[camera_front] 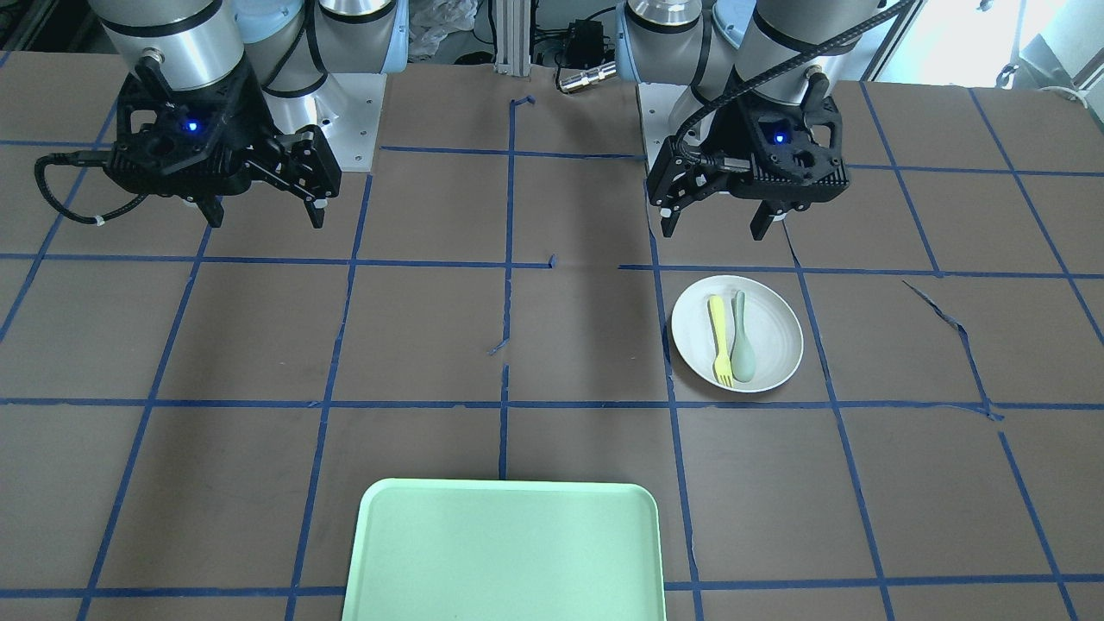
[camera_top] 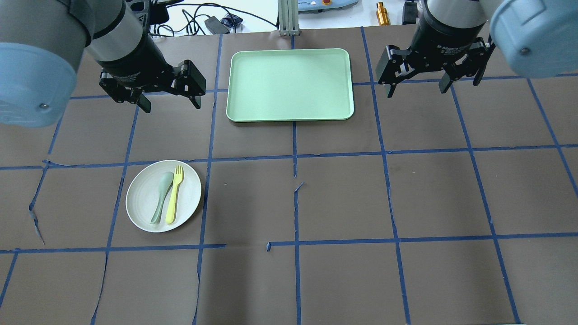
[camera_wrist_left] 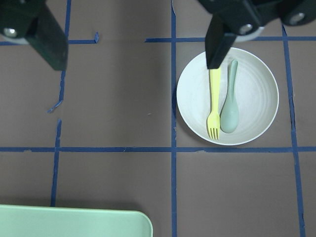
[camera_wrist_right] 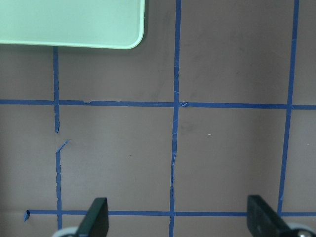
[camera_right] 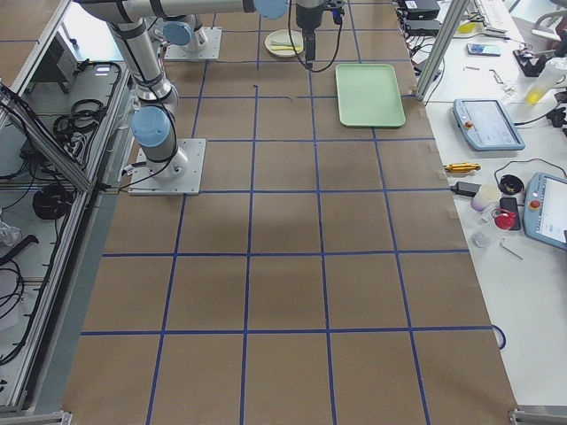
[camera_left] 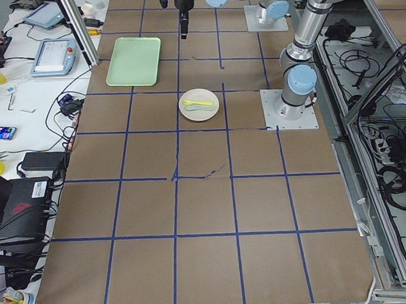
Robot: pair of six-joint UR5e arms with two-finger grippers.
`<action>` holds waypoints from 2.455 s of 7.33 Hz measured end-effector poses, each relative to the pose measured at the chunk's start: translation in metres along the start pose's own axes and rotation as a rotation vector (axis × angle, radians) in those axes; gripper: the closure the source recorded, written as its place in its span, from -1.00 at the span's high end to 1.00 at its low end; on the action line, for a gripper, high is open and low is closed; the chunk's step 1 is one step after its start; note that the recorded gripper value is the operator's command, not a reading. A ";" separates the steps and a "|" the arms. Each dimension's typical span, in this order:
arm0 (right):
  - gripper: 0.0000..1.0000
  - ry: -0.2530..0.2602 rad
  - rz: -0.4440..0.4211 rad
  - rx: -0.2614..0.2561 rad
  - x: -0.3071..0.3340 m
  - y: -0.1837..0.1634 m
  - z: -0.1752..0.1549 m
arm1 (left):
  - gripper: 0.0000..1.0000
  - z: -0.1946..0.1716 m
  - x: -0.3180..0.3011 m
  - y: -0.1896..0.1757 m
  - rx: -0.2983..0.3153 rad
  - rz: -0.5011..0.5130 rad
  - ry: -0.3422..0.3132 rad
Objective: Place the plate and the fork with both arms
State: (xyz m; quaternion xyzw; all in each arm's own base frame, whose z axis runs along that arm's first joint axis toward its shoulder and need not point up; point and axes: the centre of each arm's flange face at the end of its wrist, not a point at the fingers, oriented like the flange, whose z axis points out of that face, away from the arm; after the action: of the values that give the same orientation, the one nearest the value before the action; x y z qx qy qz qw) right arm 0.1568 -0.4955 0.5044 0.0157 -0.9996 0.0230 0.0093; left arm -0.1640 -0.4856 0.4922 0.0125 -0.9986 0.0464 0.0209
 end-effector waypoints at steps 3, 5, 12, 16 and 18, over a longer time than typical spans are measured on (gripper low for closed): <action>1.00 0.004 -0.001 -0.004 0.000 0.000 0.003 | 1.00 0.004 0.000 -0.002 -0.008 -0.001 -0.003; 1.00 0.013 0.001 0.006 0.000 -0.006 0.019 | 1.00 0.007 0.000 -0.003 -0.012 -0.001 -0.004; 1.00 0.014 0.000 0.029 0.000 -0.008 0.030 | 0.79 0.214 -0.159 0.022 -0.146 0.061 -0.013; 1.00 0.012 0.001 0.024 0.000 -0.007 0.032 | 0.70 0.292 -0.214 0.047 -0.185 0.064 0.006; 1.00 0.011 0.001 0.021 0.000 -0.007 0.034 | 0.70 0.299 -0.226 0.046 -0.192 0.050 -0.001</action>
State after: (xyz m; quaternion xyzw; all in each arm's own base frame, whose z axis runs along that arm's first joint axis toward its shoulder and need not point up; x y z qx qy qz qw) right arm 0.1569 -0.5039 0.4711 0.0150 -0.9992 0.0334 0.0147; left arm 0.0482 -0.4630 0.1806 -0.0143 -0.9985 -0.0492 0.0205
